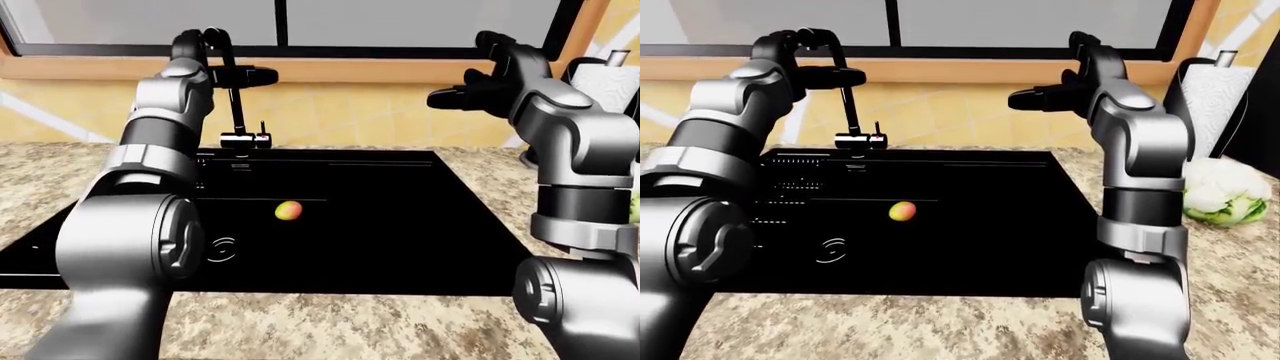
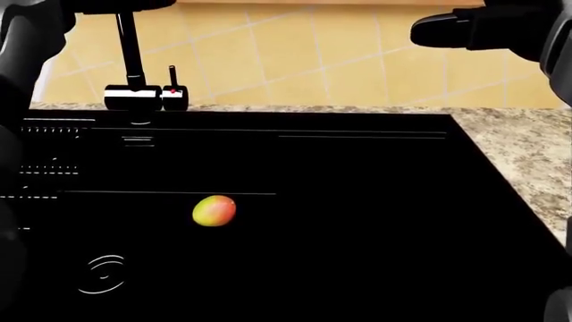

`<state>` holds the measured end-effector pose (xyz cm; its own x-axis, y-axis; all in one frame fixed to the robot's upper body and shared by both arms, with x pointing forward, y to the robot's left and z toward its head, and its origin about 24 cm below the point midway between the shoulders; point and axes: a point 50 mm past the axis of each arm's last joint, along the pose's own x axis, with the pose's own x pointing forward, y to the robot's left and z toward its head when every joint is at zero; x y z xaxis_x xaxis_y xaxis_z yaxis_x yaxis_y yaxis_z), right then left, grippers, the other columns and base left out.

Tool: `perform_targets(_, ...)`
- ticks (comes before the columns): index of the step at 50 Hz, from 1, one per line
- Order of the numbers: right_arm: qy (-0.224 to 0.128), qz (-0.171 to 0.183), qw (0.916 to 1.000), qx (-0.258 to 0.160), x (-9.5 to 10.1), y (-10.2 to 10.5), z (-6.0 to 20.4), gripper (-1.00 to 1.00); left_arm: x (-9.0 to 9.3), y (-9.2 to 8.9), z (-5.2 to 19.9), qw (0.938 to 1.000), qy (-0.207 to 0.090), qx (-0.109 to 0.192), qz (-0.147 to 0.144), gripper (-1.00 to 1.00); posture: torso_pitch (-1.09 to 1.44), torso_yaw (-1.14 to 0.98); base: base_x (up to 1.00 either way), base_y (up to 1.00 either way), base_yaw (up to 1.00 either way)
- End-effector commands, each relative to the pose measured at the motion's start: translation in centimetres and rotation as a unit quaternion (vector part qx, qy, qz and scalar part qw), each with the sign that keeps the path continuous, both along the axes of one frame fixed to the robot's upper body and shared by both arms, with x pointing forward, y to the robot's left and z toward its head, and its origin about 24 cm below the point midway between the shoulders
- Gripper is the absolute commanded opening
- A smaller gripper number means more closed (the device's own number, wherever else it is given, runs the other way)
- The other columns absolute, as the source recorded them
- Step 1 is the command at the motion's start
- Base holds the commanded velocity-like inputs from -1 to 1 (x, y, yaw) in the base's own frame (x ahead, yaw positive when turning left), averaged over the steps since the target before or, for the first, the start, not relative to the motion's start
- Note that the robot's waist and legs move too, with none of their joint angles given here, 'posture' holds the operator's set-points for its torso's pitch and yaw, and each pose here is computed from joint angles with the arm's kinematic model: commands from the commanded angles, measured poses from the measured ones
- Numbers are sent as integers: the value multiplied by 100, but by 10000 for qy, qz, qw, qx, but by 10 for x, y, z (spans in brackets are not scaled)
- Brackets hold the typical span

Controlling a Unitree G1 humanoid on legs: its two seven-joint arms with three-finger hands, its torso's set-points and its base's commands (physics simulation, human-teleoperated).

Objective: Turn the sink spout to the right.

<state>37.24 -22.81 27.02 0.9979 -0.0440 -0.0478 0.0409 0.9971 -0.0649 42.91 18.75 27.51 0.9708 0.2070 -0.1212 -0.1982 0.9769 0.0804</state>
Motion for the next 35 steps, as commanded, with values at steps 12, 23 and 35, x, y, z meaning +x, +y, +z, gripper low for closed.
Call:
perform_targets(12, -462, -4, 9989, -41, -5, -1, 20, 100, -2, -10, 30, 9984, -558, 26, -131, 100, -40, 0, 0, 0, 0)
perform_targets(23, -468, -9, 9989, -39, -6, -2, 22, 100, 0, -21, 23, 9984, -515, -27, -247, 100, -40, 0, 0, 0, 0)
perform_targets(35, -477, -25, 9988, -44, -7, -4, 23, 100, 0, -27, 21, 9982, -492, -92, -331, 100, -40, 0, 0, 0, 0)
